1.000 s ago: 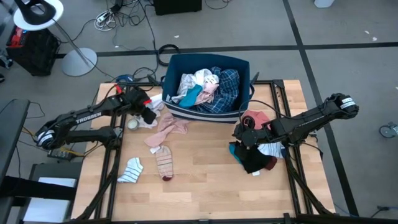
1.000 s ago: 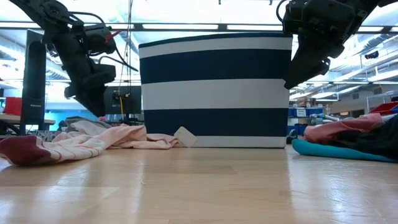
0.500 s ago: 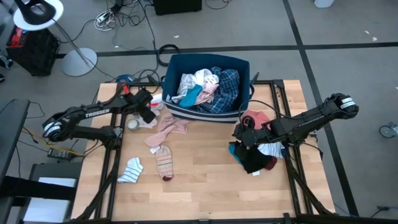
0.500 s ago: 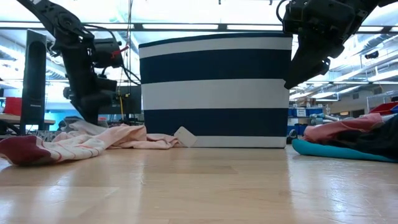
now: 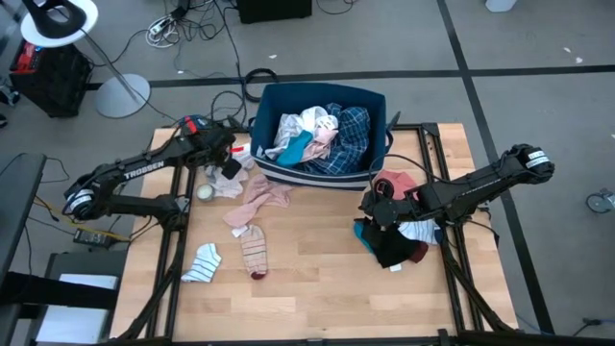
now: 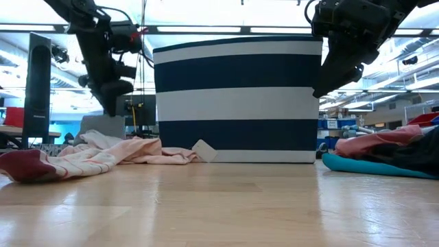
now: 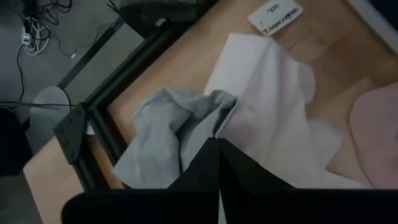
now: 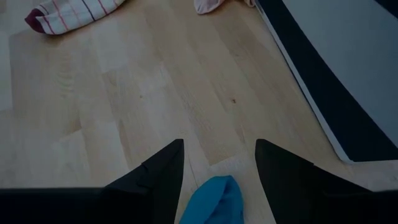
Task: Sort clothes
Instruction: Put the gray boxer into the blue bin
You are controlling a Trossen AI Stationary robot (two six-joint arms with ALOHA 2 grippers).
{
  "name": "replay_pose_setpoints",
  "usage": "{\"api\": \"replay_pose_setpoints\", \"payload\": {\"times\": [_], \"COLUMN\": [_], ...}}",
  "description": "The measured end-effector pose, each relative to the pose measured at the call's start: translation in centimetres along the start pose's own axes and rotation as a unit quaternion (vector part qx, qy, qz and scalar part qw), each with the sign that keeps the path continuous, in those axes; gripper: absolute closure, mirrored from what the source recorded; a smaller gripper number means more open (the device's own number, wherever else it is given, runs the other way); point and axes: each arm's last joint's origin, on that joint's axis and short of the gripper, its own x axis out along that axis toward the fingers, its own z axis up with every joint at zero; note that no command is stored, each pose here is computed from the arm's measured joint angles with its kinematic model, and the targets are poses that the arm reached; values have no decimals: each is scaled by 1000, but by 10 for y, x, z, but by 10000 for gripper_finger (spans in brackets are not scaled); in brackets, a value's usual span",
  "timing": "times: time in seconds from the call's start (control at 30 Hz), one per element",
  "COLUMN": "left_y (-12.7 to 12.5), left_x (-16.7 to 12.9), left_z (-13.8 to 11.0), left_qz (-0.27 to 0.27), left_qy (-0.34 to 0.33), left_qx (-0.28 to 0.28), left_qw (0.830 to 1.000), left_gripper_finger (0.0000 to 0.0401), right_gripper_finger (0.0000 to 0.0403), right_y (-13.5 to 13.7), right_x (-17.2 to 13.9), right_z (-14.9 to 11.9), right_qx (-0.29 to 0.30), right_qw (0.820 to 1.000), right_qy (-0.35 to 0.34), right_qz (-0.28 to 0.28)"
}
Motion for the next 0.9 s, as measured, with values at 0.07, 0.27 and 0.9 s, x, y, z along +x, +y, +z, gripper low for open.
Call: {"api": "replay_pose_setpoints", "payload": {"times": [0.07,0.27,0.9], "left_y": [2,8,44], "left_x": [-6,-39,-218], "left_z": [5,26,95], "left_qz": [-1,-15,-157], "left_qy": [-3,-45,-431], "left_qx": [-1,-9,-95], "left_qw": [1000,999,883], "left_gripper_finger": [399,400,401], "right_gripper_finger": [204,204,204], "right_y": [0,0,0], "right_x": [0,0,0], "right_z": [0,0,0], "right_qx": [0,0,-1], "right_qw": [1000,1000,1000], "right_qy": [0,0,0], "right_qz": [0,0,0]}}
